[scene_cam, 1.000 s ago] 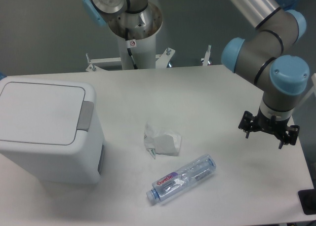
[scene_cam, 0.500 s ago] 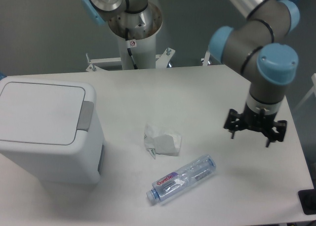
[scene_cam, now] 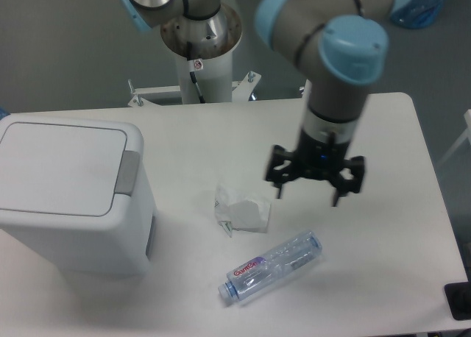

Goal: Open the trash can
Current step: 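Move the gripper over to the trash can lid's front edge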

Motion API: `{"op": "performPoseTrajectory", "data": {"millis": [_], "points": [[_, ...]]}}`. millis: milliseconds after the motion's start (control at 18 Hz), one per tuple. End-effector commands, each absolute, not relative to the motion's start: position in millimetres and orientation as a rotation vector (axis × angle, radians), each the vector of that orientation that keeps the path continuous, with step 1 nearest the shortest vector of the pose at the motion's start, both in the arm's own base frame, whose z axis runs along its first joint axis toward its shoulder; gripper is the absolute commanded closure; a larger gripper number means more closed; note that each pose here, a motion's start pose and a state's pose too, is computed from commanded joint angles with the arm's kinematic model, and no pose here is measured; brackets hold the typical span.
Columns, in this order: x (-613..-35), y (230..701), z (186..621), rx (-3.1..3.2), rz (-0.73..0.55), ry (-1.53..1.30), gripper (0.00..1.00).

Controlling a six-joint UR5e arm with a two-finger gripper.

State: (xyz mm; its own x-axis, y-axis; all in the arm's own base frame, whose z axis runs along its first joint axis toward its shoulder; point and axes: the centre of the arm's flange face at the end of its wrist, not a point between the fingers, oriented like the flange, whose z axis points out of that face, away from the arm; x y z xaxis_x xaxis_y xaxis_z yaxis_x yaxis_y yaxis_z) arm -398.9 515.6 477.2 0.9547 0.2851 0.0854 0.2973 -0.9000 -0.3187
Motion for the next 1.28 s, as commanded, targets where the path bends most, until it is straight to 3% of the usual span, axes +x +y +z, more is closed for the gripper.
{"op": "performPoseTrajectory", "data": {"millis": [500, 1278], "points": [[-315, 543, 522, -2.742, -0.100, -0.440, 0.00], [-262, 568, 495, -2.844, -0.184, -0.427, 0.00]]}}
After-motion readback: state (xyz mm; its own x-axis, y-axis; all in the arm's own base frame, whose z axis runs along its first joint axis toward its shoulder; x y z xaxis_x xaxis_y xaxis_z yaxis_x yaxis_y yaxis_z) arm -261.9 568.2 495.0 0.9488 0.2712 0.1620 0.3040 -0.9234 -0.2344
